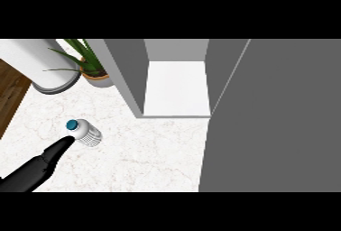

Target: Pick up the bottled water, place it into the cabinet and close the cabinet

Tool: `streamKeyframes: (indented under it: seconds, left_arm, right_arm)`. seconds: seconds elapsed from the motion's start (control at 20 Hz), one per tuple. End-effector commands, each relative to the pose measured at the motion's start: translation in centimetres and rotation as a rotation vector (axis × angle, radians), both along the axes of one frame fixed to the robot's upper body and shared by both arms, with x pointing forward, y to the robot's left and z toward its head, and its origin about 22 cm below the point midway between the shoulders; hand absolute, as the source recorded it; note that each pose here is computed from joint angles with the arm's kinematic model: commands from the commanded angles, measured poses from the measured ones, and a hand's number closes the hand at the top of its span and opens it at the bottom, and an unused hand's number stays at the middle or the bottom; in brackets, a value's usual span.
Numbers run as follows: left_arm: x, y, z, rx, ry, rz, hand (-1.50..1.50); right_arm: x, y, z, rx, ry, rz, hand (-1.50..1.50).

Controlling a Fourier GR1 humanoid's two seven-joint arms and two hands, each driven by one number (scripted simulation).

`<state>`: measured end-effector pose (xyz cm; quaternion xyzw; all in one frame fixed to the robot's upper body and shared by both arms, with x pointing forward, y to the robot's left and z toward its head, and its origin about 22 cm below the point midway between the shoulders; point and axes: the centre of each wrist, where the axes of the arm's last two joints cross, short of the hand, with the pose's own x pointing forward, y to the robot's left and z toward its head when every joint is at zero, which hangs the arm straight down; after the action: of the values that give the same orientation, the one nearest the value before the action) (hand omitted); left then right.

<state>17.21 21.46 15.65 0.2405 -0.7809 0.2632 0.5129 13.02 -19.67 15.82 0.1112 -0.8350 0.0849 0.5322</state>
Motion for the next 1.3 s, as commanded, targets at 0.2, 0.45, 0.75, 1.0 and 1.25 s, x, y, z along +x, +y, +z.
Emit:
streamKeyframes:
  seconds: [0.2, 0.45, 0.75, 1.0, 1.25]
  left_arm:
    - [-2.8, -1.6, 2.6, -0.029, 0.037, 0.033, -1.50]
    - [-1.4, -1.9, 2.2, -0.045, 0.054, 0.026, -1.50]
    - [-2.0, -2.5, 2.1, -0.032, 0.082, 0.039, -1.50]
    - [-1.4, -1.6, 1.0, -0.031, 0.114, 0.047, -1.50]
    - [-1.9, -0.4, 1.0, -0.035, 0.163, 0.033, -1.50]
  right_arm:
    - [-2.5, 1.4, 2.5, 0.017, -0.003, -0.005, -1.50]
    - [-3.1, 2.3, 2.4, 0.012, 0.003, -0.004, -1.50]
    - [-3.4, 2.2, 2.5, 0.025, 0.005, -0.017, -1.50]
    - [-3.3, 2.4, 2.3, 0.000, 0.004, -0.017, -1.50]
    - [-2.5, 3.8, 1.7, -0.006, -0.001, -0.028, -1.50]
